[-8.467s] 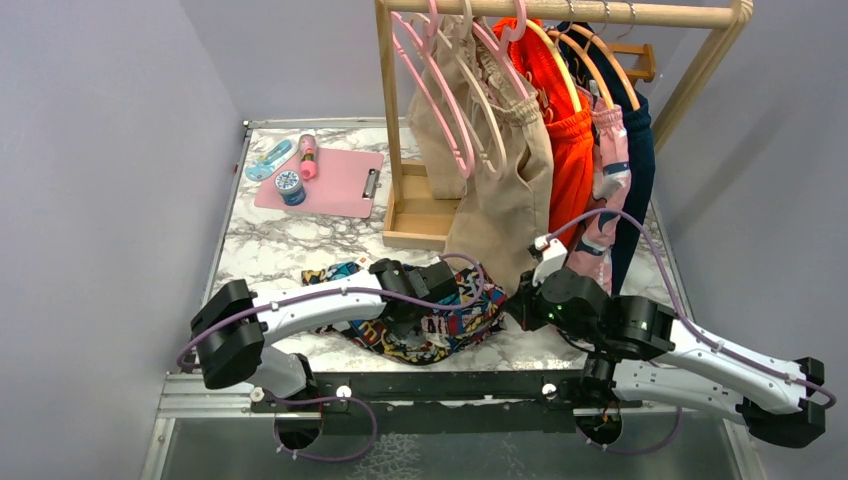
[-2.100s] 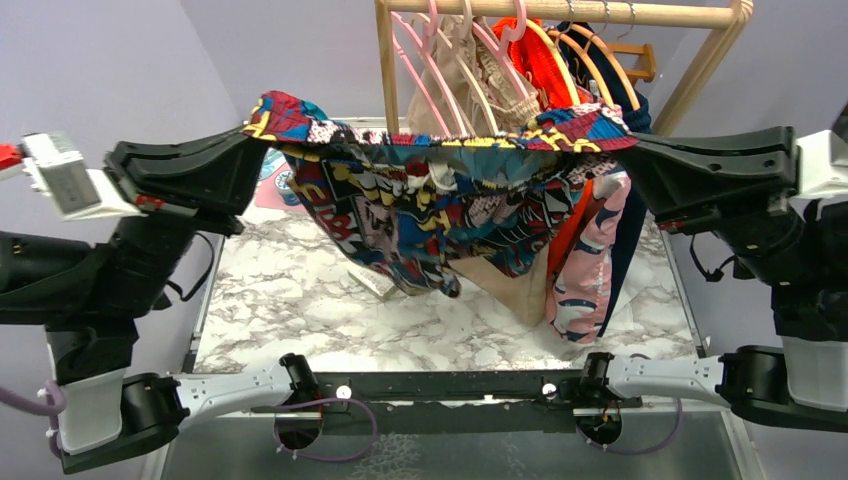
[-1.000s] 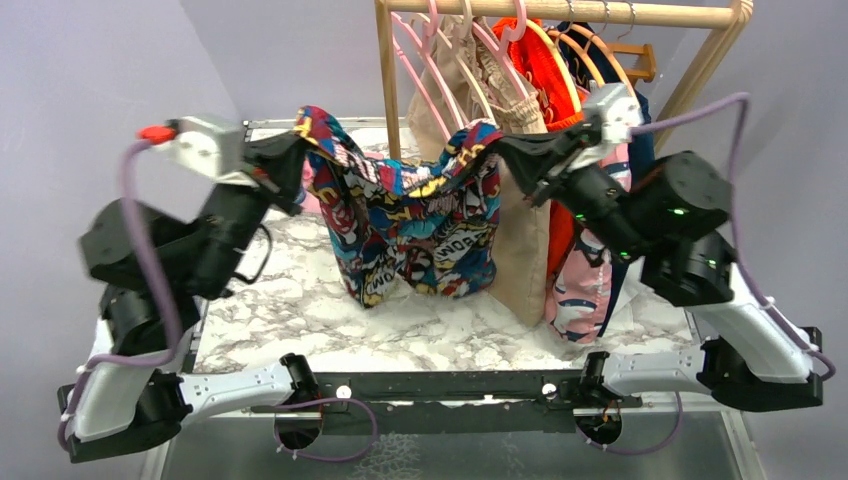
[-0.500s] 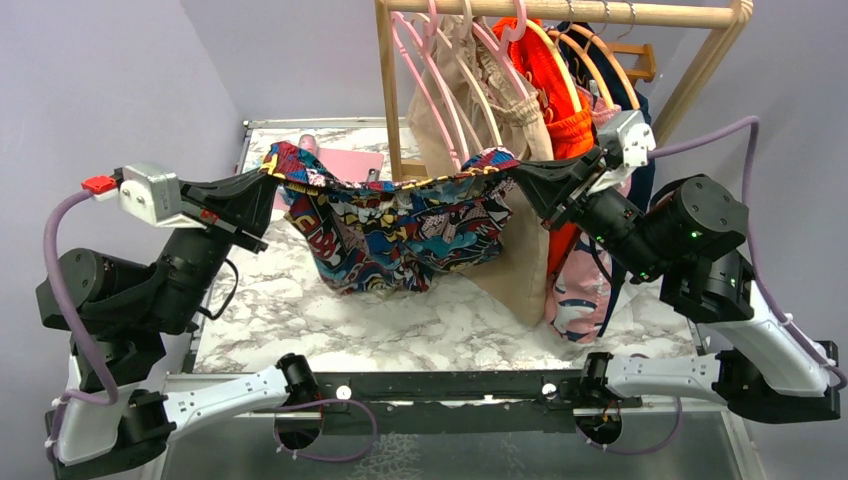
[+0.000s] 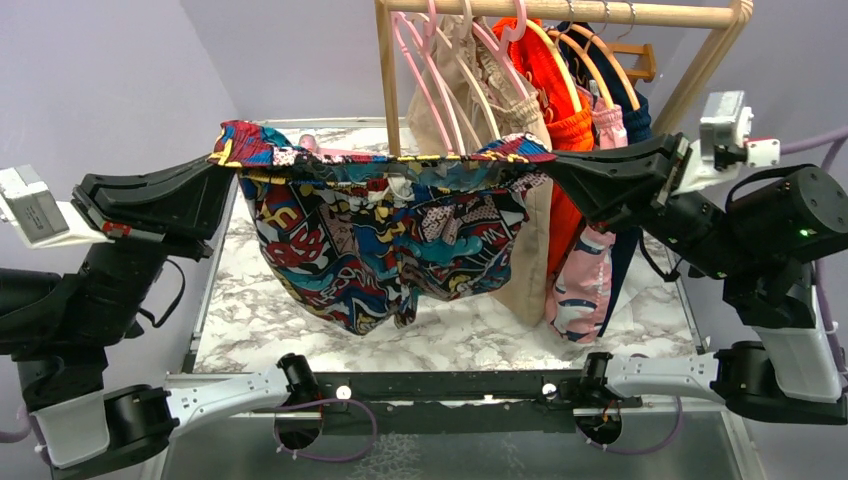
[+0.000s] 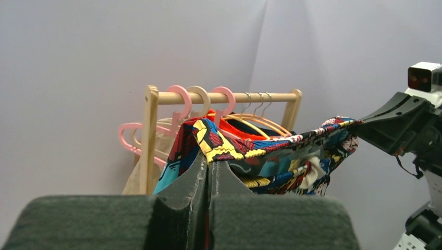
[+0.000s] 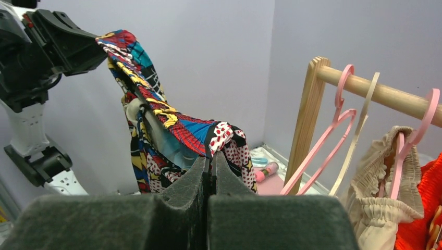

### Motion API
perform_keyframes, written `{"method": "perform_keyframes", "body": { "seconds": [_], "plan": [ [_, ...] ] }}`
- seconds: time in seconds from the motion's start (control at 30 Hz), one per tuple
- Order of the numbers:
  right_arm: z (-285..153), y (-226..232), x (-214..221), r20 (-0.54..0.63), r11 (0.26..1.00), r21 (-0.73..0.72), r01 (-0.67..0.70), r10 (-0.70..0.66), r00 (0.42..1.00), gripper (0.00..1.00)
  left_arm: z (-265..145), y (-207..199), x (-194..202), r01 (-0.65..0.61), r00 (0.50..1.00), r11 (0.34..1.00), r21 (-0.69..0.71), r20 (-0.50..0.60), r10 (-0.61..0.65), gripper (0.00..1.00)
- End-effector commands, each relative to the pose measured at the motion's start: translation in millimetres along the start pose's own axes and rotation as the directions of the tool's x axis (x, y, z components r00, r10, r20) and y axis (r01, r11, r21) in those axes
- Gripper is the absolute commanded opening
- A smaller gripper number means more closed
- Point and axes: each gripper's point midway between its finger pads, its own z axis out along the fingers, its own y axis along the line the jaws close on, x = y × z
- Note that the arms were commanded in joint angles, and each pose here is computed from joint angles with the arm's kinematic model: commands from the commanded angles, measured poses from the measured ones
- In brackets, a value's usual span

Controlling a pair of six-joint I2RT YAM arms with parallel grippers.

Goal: Place the shorts on the hanger
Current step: Adjust the shorts at the center of the board.

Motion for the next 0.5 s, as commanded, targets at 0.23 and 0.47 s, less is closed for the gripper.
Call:
{"method": "perform_keyframes", "body": {
  "seconds": [0.23,0.47],
  "plan": [
    [19,-22,110,-0.236,0.984,0.139,0.109,-0.074,0.969,0.01,7,5,93,-0.117,0.979,0.993,-0.025,-0.170,0.111,0.00],
    [12,-43,210,-0.443,0.942,0.286,0.174,-0.031,0.896,0.01,-1,25,211,-0.233,0.885,0.967,-0.106,-0.436,0.165,0.00]
  ]
}}
